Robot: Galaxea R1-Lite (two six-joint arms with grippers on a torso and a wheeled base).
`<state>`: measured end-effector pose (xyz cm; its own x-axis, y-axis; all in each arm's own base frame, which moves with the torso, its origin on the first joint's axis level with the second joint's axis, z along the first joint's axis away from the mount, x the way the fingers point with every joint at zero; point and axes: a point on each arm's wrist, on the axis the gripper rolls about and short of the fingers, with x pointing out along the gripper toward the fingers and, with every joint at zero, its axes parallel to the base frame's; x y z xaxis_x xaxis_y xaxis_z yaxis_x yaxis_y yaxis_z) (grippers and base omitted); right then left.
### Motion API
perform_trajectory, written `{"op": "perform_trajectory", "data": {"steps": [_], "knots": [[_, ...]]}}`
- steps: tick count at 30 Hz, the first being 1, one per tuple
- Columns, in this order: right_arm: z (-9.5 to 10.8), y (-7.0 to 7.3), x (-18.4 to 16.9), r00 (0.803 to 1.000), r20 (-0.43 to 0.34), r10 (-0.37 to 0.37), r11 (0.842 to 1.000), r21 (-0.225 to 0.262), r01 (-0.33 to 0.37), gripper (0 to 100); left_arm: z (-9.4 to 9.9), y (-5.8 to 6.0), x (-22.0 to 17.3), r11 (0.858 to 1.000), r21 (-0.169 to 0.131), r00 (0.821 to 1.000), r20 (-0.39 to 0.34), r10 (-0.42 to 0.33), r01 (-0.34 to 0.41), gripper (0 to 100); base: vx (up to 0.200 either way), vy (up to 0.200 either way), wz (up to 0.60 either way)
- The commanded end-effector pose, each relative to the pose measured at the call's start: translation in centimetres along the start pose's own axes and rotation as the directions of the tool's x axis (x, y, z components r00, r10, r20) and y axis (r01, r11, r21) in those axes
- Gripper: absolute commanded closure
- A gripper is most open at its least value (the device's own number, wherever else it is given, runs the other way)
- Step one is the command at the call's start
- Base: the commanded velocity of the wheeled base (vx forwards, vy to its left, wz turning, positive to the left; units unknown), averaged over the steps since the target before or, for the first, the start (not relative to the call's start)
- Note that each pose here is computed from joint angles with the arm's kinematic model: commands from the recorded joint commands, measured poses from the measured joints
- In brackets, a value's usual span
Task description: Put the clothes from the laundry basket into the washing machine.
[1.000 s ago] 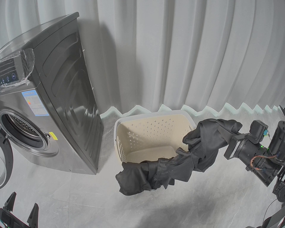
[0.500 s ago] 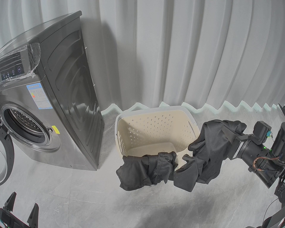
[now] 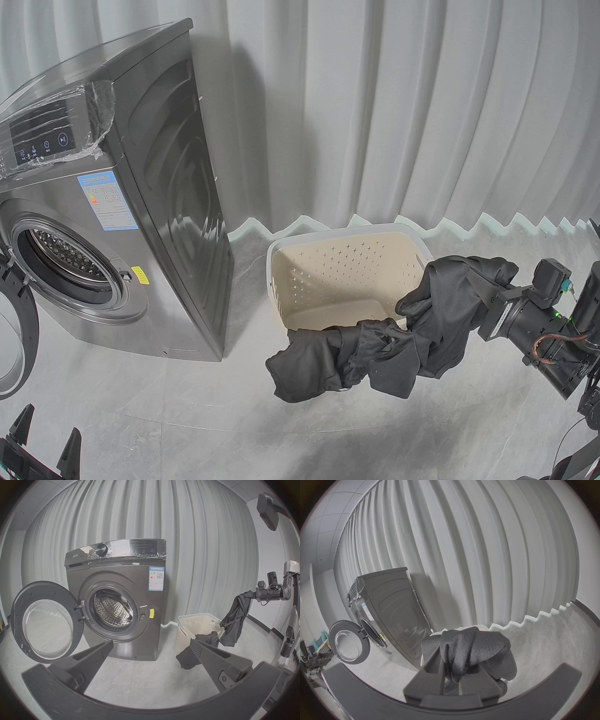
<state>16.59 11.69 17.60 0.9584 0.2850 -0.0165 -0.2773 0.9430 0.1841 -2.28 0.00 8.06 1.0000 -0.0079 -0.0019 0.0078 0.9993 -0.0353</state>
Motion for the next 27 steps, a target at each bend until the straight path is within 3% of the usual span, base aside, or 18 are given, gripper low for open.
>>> {"op": "perform_trajectory", "data": {"steps": [1,27], "knots": [[0.07,0.00,-0.06,1.000,0.003,0.001,1.000,0.002,-0.001,100,-0.44,0.01,-0.03,1.000,0.000,1.000,0.003,-0.001,0.001,0,0.000,0.200,0.00],[0.00,0.67,0.10,0.999,0.011,0.031,0.999,0.009,-0.031,100,-0.44,0.01,-0.03,1.000,0.000,1.000,0.003,-0.001,0.001,0,0.000,0.200,0.00]]}}
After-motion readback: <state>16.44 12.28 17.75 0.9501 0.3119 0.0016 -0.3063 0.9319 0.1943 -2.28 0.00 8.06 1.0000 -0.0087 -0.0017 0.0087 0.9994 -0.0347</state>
